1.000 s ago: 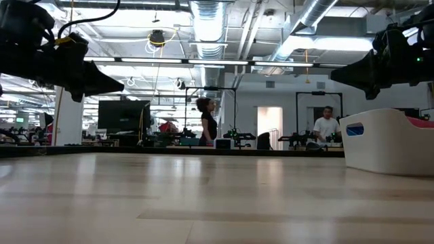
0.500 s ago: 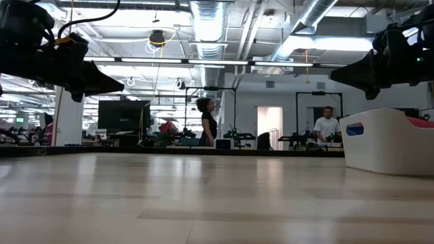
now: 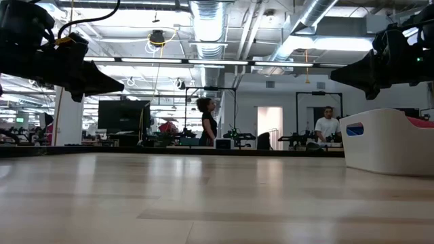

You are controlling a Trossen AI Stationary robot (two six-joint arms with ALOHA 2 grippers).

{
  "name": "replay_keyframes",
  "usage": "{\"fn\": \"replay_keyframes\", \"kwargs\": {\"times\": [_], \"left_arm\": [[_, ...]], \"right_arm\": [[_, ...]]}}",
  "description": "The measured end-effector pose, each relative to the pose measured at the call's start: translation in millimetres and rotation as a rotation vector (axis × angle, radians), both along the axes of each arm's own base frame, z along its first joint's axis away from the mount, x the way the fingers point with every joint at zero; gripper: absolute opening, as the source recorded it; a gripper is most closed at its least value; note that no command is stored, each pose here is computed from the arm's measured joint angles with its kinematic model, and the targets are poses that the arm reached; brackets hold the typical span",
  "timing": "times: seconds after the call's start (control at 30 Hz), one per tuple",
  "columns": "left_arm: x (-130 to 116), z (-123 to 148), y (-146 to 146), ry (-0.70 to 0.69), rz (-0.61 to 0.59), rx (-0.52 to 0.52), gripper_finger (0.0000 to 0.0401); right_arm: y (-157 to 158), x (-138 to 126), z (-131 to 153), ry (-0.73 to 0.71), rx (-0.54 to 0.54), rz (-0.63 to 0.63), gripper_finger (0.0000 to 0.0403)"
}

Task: Sort blocks by size
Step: Return to Home Position

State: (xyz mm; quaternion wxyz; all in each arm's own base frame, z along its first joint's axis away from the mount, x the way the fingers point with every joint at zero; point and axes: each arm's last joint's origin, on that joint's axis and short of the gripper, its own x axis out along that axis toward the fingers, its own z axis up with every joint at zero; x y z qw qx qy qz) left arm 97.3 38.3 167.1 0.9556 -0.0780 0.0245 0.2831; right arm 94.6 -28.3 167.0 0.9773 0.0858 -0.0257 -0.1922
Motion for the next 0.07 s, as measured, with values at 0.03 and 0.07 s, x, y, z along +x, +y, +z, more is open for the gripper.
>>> {"fn": "replay_keyframes", "kwargs": {"times": [0.03,0.07], "left_arm": [[0.0,0.0,0.0,0.0,0.0,0.0,0.0021],[0.0,0.0,0.0,0.0,0.0,0.0,0.0021]], "right_arm": [[0.0,0.0,0.0,0.0,0.0,0.0,0.0071],[0.0,0.0,0.0,0.0,0.0,0.0,0.0071]]}}
